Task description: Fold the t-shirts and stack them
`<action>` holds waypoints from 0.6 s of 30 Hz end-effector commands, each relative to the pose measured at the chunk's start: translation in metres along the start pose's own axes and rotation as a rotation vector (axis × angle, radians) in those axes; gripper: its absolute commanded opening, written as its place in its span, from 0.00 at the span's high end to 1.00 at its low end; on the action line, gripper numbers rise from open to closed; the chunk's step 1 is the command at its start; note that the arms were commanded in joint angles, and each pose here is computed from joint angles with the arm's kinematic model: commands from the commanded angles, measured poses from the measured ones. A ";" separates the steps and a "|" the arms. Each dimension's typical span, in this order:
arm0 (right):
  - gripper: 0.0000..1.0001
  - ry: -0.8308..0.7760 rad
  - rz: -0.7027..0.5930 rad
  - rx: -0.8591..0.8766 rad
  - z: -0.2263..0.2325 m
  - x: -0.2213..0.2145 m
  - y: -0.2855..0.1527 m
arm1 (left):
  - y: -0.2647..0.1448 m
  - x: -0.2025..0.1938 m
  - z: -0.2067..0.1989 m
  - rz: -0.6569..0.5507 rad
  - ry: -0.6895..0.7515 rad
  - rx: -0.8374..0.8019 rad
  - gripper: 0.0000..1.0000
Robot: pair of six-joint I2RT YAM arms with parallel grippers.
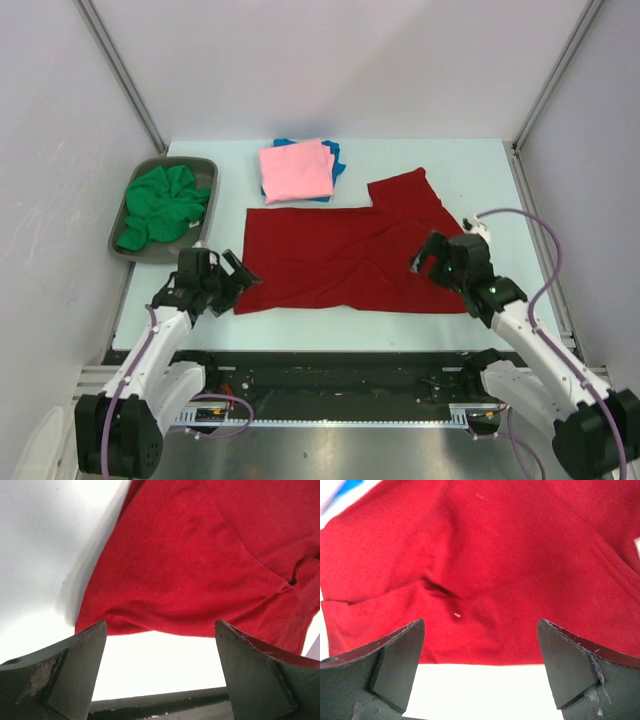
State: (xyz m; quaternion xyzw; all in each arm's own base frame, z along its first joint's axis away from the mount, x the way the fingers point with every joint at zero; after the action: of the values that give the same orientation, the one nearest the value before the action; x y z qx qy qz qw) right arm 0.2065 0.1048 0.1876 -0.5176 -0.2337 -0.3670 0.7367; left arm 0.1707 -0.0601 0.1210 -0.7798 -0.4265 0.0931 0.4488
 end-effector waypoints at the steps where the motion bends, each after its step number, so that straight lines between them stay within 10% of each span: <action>1: 0.00 0.157 0.082 -0.154 -0.041 -0.040 -0.020 | -0.025 -0.004 -0.008 0.017 -0.009 -0.028 0.05; 18: 0.03 0.393 0.073 -0.127 -0.057 -0.090 -0.037 | -0.002 -0.067 0.032 0.124 -0.254 0.001 0.07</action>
State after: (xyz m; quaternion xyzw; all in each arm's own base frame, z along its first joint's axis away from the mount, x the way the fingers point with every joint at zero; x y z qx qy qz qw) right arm 0.1192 0.0722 0.1270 -0.4909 -0.0646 -0.4309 0.7544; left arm 0.1064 -0.0886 0.0955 -0.8151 -0.3992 0.1831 0.3778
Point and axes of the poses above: each gripper's point midway between its finger pads, its own y axis out along the fingers, its own z axis along the line the jaws close on, x = y × z, the point moved 8 cm from there along -y, back along the fingers, and after that the axes turned 9 degrees about -y, right-handed, at the moved point
